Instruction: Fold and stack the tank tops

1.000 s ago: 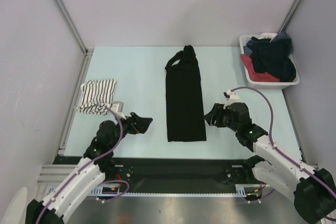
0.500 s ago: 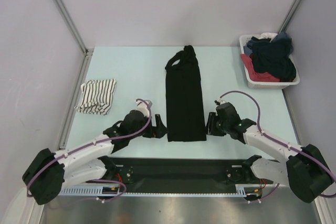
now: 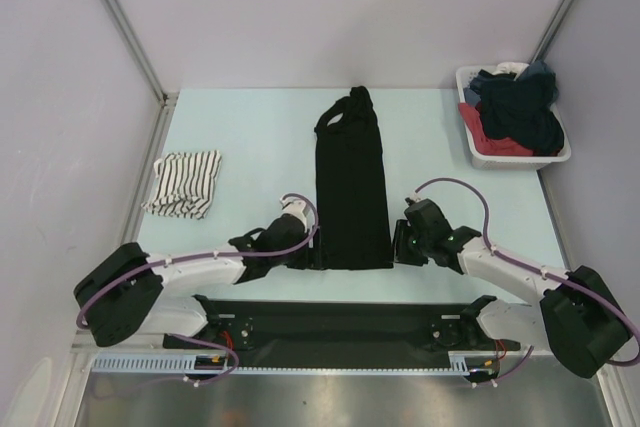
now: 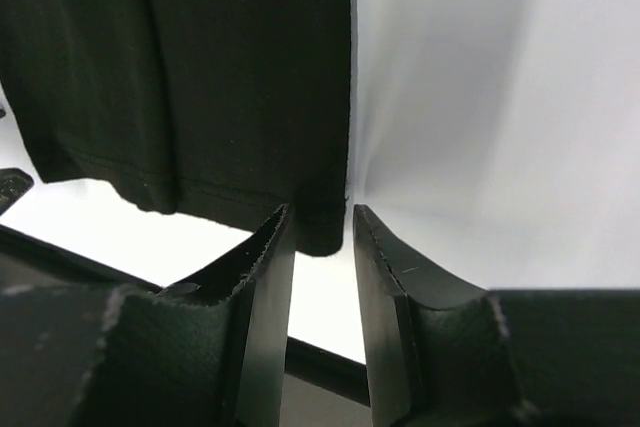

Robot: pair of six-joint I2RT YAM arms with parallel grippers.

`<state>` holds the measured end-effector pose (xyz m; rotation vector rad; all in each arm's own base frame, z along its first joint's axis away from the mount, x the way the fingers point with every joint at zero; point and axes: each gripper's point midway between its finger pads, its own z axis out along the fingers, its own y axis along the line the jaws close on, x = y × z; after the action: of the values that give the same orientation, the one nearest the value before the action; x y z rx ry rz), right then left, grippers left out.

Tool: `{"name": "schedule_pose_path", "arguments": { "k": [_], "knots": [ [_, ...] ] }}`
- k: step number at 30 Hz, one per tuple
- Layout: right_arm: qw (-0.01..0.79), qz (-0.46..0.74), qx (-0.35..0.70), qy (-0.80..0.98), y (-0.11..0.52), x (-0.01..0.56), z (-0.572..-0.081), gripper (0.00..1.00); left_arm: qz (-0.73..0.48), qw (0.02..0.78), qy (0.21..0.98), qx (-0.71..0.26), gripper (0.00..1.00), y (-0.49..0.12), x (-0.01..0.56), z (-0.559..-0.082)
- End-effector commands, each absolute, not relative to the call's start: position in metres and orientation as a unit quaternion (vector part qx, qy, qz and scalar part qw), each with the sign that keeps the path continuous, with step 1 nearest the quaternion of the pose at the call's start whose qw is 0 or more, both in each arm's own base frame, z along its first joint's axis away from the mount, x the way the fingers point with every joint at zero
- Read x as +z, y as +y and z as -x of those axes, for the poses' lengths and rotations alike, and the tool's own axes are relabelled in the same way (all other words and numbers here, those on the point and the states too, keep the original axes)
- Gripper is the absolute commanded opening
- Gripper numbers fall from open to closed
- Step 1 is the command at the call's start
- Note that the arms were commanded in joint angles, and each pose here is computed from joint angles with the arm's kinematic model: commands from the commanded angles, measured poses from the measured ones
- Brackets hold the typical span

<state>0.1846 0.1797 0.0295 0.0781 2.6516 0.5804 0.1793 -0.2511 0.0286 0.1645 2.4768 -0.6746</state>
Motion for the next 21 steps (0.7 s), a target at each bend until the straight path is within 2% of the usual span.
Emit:
{"name": "schedule_pose_path", "arguments": {
  "k": [1, 2, 3, 4, 11, 12, 14, 16, 21],
  "knots": [
    [0.212, -0.035, 0.207, 0.955, 0.181, 0.029, -0.186, 0.35, -0.052, 0.287, 0.919, -0.264, 0.72, -0.264, 0.037, -0.188],
    [0.21, -0.036, 0.207, 0.955, 0.181, 0.028, -0.185, 0.32, -0.053, 0.284, 0.92, -0.265, 0.67, -0.266, 0.036, -0.188],
    [0.207, -0.036, 0.207, 0.955, 0.181, 0.027, -0.184, 0.31, -0.054, 0.279, 0.921, -0.265, 0.58, -0.267, 0.034, -0.187],
    [0.207, -0.036, 0.207, 0.956, 0.181, 0.027, -0.185, 0.29, -0.052, 0.277, 0.923, -0.263, 0.56, -0.267, 0.033, -0.187],
    [0.205, -0.033, 0.207, 0.956, 0.181, 0.027, -0.182, 0.27, -0.048, 0.262, 0.927, -0.264, 0.56, -0.271, 0.026, -0.17],
    [0.204, -0.032, 0.209, 0.956, 0.182, 0.027, -0.182, 0.24, -0.053, 0.256, 0.93, -0.26, 0.55, -0.273, 0.022, -0.166],
    [0.203, -0.032, 0.209, 0.956, 0.182, 0.027, -0.182, 0.24, -0.052, 0.252, 0.931, -0.26, 0.51, -0.275, 0.02, -0.164],
    [0.201, -0.031, 0.21, 0.956, 0.183, 0.027, -0.181, 0.22, -0.052, 0.247, 0.932, -0.261, 0.38, -0.275, 0.015, -0.161],
    [0.194, -0.028, 0.207, 0.959, 0.183, 0.025, -0.175, 0.29, -0.045, 0.253, 0.932, -0.255, 0.38, -0.271, 0.012, -0.163]
  ]
}}
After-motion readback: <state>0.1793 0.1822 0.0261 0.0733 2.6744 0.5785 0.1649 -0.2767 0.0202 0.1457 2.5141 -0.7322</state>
